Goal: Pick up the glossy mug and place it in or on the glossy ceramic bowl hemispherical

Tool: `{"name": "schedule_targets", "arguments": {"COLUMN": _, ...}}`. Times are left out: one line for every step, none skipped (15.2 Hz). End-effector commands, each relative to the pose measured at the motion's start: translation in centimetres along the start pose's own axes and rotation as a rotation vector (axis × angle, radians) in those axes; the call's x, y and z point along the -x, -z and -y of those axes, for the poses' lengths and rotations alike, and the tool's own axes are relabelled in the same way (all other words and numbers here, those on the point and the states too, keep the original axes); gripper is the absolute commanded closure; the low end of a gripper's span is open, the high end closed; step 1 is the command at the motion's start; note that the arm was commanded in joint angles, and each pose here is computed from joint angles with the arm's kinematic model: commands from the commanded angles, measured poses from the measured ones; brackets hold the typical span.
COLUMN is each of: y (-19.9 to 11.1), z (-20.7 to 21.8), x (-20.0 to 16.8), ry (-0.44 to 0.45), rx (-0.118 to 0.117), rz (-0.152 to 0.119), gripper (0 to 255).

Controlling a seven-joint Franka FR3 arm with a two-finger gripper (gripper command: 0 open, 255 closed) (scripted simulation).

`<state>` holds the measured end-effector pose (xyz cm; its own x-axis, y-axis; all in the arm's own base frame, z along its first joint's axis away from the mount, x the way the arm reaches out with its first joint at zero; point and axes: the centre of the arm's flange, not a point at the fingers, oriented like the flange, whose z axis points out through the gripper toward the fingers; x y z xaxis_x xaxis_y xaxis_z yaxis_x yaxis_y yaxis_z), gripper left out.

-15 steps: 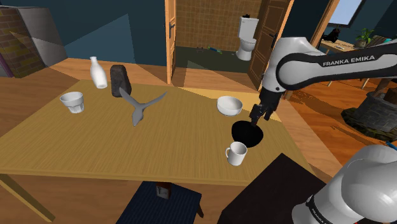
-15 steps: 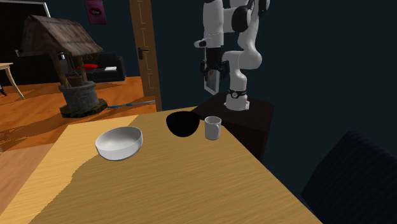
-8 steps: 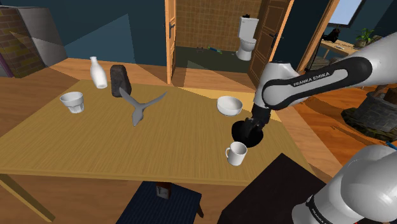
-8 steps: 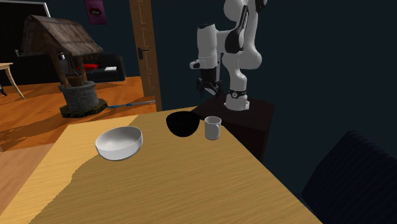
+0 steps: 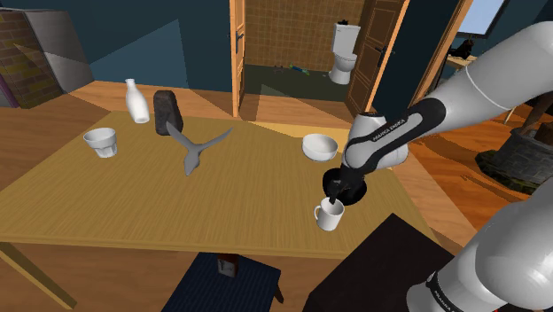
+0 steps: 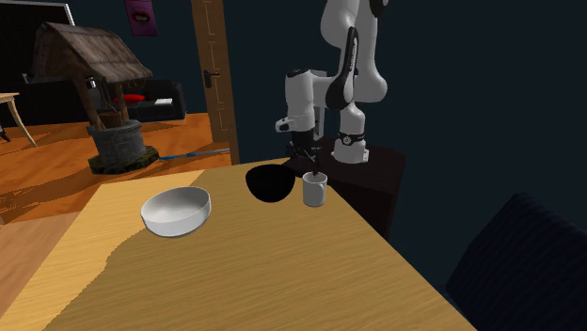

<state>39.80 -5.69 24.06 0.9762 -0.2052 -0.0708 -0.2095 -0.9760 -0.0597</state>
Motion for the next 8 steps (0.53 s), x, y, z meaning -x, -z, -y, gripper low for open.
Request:
{"name": "schedule_targets", "arguments": {"y": -1.2, "z": -0.1, "x": -0.1, "ry": -0.003, "rx": 0.000, "rz": -0.001, "gripper": 0}}
{"name": "schedule_targets", "arguments": {"y": -1.7, "z": -0.1, "x": -0.1, "ry": -0.003, "rx": 0.000, "rz": -0.001, "gripper": 0}}
{"name": "schedule_targets", "arguments": {"y": -2.2, "z": -0.1, "x": -0.1, "ry": -0.003, "rx": 0.000, "rz": -0.001, "gripper": 0}}
{"name": "schedule_targets", "arguments": {"y": -2.8, "z": -0.1, "x": -0.1, "ry": -0.003, "rx": 0.000, "rz": -0.001, "gripper": 0}}
{"name": "schedule_targets", "arguments": {"y": -3.3, "z": -0.1, "x": -0.1, "ry": -0.003, "rx": 0.000, "rz": -0.001, "gripper": 0}}
{"name": "schedule_targets", "arguments": {"y": -4.1, "z": -0.1, "x": -0.1, "ry": -0.003, "rx": 0.000, "rz": -0.001, "gripper": 0}}
{"name": "schedule_targets", "arguments": {"y": -4.1, "z": -0.1, "x": -0.1, "ry": -0.003, "rx": 0.000, "rz": -0.001, "gripper": 0}}
{"name": "schedule_targets", "arguments": {"y": -4.1, "z": -0.1, "x": -0.1, "ry": -0.003, "rx": 0.000, "rz": -0.001, "gripper": 0}}
